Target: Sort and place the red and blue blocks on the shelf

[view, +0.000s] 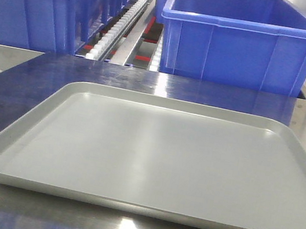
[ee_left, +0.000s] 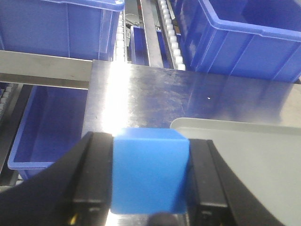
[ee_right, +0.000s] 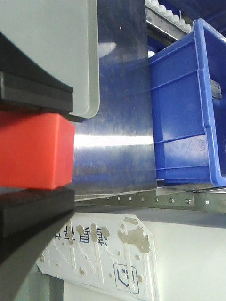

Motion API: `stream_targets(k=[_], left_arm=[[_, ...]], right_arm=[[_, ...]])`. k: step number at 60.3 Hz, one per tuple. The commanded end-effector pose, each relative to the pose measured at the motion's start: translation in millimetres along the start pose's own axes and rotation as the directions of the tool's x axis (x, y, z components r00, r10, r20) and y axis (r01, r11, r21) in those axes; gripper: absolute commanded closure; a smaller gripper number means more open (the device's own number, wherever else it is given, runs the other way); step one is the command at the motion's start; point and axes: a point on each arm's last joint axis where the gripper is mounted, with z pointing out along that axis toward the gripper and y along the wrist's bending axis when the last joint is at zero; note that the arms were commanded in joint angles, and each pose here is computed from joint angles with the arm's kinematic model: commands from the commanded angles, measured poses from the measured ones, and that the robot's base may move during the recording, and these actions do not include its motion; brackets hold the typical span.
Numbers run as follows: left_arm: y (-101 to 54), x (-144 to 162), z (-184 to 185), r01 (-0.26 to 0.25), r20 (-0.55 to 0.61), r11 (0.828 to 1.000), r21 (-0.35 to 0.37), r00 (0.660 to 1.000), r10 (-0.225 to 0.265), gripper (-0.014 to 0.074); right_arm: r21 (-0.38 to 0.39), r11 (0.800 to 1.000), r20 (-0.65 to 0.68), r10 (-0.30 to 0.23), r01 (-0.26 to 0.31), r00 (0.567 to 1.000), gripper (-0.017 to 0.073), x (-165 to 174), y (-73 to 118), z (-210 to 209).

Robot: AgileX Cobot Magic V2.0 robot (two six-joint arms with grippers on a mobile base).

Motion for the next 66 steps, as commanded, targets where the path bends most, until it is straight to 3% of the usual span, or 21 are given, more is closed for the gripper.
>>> stream_targets(k=[1,66], left_arm=[[-3.6,-17.6,-2.6,-0.005,0.118,1.000,0.023,0.993,0.002,0.0472],[-3.6,-17.6,-2.6,-0.005,0.118,1.000,0.023,0.993,0.002,0.0472]], right_arm=[[-0.008,1.000,0.115,-0.011,0.012,0.993,0.0508,-17.1,2.0,-2.9],[-0.008,1.000,0.115,-0.011,0.012,0.993,0.0508,-17.1,2.0,-2.9]])
